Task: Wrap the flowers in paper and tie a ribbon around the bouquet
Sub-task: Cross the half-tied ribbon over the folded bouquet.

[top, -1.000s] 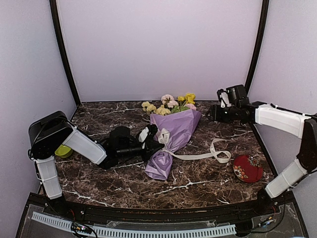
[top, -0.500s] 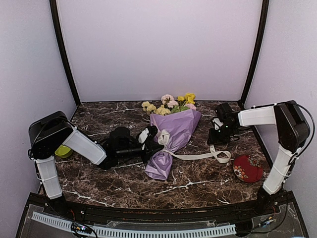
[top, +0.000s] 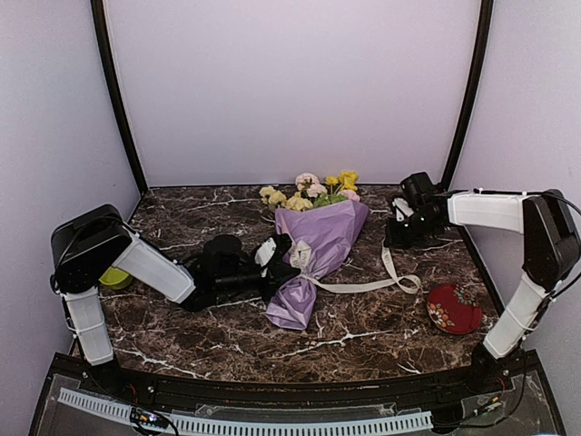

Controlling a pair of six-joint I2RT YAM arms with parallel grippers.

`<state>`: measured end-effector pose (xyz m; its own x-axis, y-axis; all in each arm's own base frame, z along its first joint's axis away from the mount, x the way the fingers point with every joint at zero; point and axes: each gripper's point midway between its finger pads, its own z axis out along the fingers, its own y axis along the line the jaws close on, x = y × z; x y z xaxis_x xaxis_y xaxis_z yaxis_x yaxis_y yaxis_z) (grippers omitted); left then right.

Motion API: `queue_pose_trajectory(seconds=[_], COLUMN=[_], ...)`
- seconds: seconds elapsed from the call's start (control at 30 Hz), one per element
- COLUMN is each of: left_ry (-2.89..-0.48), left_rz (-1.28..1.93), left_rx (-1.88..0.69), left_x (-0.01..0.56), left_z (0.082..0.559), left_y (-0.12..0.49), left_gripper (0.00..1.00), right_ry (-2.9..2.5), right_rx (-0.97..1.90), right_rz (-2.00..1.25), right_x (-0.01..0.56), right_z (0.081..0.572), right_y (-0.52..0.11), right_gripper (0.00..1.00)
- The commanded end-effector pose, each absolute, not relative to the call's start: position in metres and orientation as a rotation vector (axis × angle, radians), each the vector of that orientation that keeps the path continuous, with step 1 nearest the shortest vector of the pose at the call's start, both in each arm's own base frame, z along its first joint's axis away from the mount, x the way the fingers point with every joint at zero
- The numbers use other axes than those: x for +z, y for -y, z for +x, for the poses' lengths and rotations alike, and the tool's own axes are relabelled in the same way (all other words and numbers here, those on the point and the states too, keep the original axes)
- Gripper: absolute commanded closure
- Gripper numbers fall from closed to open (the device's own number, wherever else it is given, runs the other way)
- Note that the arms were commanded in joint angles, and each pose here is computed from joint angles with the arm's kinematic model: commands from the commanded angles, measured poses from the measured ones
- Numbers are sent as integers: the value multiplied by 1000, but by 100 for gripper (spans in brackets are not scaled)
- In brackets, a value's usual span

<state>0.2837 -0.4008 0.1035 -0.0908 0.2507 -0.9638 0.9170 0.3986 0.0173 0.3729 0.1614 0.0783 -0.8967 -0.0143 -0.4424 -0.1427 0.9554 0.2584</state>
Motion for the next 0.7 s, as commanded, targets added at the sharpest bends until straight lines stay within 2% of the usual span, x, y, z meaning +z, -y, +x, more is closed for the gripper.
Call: queue_pose_trajectory(seconds=[0.0,0.17,0.33,0.53,0.67], left_ry=[-1548,-1531,-1524,-1509,-1490], left_rz=[1037,1036,1078,1107,1091], left_rx=[-726,-726,-702,-673,-670], left_x=[127,130,126,128,130], left_z=[284,278,273,266,261], left_y=[398,395,398,404,399], left_gripper=[100,100,100,100,100], right_ry=[-2554,-2420,-2311,-2112,-2067], right_rx=[500,547,590,776,872], right_rz=[-132,-119,-223,-425,-563], right_x=[124,175,223,304,315], right_z=[397,406,404,381,351], right_y=[-178,-199,-253,-358,-427], right_gripper=[100,100,100,100,100])
